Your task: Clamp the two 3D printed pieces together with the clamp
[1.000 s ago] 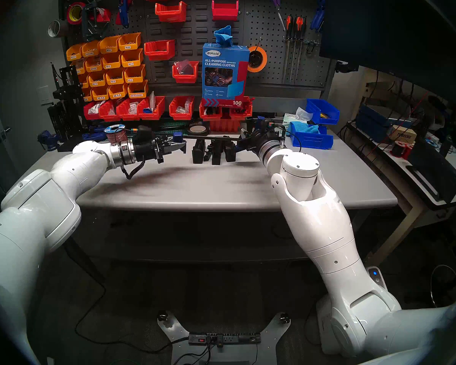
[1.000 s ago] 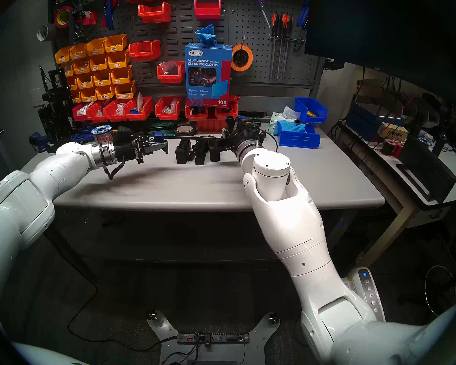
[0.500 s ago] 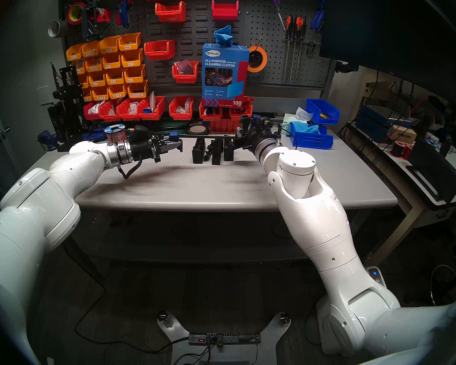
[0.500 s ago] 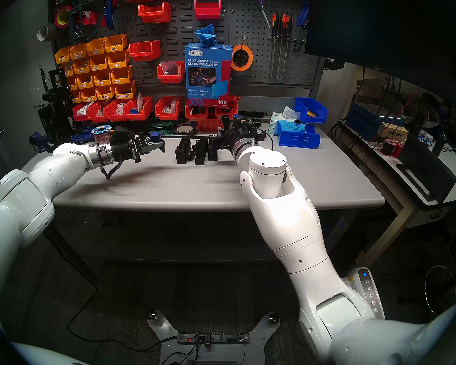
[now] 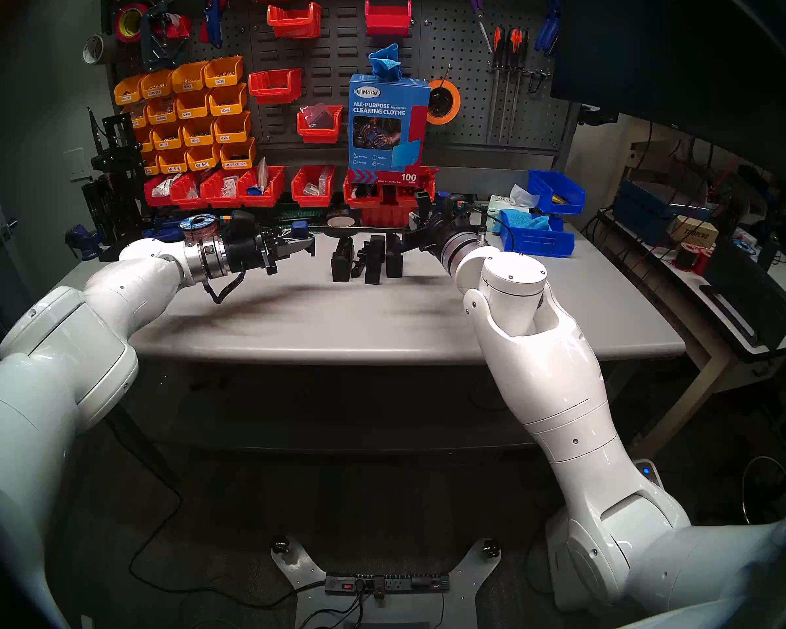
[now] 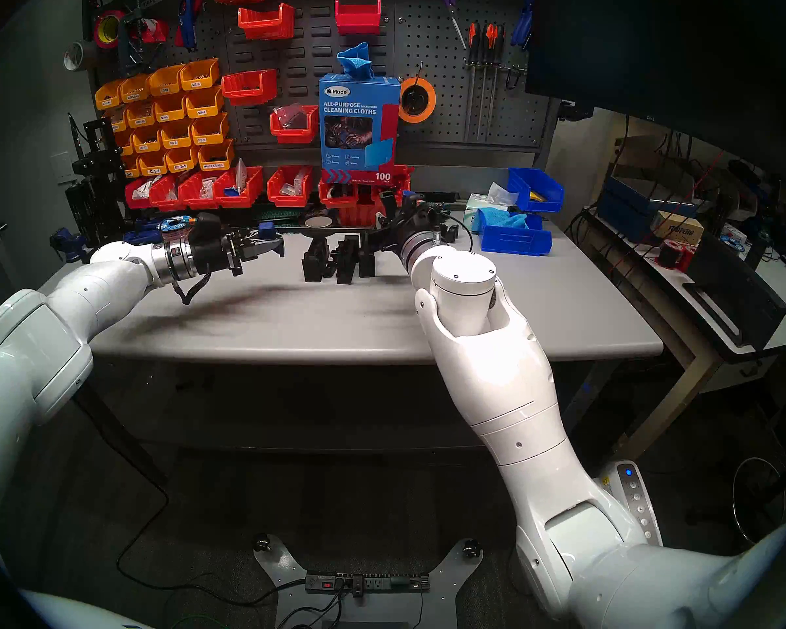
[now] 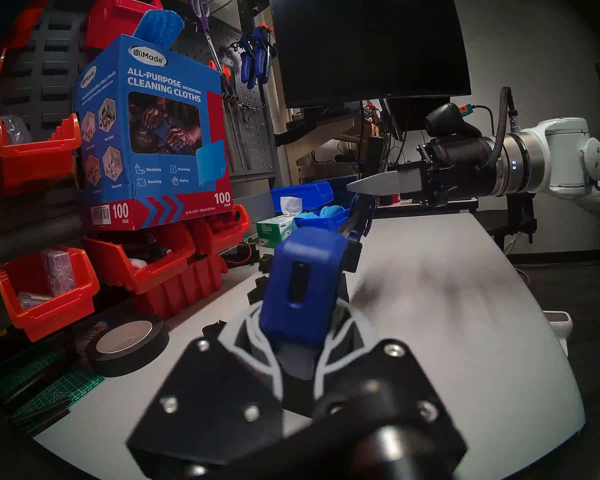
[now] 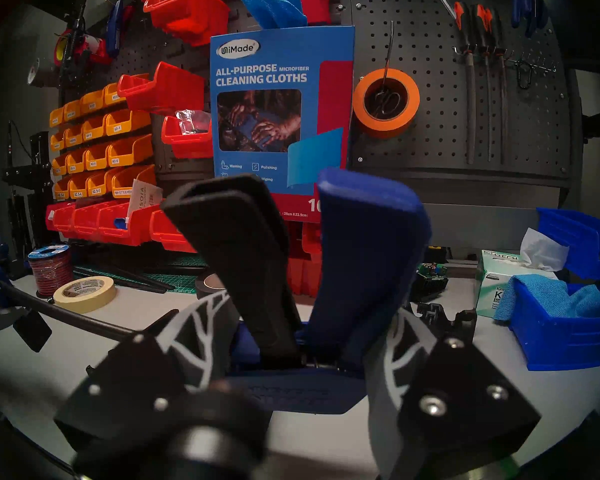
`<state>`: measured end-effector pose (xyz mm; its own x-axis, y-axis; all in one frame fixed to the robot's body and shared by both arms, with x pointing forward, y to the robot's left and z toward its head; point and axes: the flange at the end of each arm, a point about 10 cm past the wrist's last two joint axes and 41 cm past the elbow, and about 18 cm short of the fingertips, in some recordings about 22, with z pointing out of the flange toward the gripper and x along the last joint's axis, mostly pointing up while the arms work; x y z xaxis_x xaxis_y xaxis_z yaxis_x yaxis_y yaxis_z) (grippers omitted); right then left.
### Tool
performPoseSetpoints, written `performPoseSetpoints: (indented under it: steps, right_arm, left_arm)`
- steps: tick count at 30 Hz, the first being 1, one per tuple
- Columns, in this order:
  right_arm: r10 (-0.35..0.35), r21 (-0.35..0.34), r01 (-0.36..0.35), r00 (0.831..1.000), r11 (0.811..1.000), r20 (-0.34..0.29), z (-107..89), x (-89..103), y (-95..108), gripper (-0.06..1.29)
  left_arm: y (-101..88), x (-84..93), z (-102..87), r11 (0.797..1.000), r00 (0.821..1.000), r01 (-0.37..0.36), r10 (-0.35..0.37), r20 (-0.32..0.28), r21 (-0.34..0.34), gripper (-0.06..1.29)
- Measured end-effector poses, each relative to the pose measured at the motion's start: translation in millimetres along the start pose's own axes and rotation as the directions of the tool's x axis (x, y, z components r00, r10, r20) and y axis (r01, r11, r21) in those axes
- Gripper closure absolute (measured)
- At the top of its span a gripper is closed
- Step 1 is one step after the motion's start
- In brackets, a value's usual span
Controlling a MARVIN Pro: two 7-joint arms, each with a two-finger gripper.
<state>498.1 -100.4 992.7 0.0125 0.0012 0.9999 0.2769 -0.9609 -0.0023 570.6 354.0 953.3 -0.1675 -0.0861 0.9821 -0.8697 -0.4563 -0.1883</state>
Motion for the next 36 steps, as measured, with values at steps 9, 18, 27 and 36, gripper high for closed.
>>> performPoseSetpoints:
  steps: [9,18,27,36]
  right_arm:
    - [-0.004,-0.005,0.004,1.000,1.000,-0.010,4.7,3.8,5,0.69]
    - [-0.011,-0.005,0.011,1.000,1.000,-0.017,13.6,6.6,8,0.69]
    - [-0.019,-0.006,0.019,1.000,1.000,-0.012,22.3,5.3,9,0.69]
    - [-0.031,-0.011,0.031,1.000,0.999,-0.003,29.9,2.0,11,0.69]
  left_arm:
    - [-2.6,5.9,6.3,1.000,1.000,-0.011,0.011,-0.003,0.001,1.16]
    - [-6.9,9.3,11.0,1.000,1.000,-0.016,0.015,0.008,0.025,1.16]
    - [-9.0,6.6,14.8,0.999,1.000,0.002,-0.003,0.028,0.053,1.16]
    - [-9.7,1.0,20.5,0.996,0.998,0.024,-0.028,0.053,0.083,1.16]
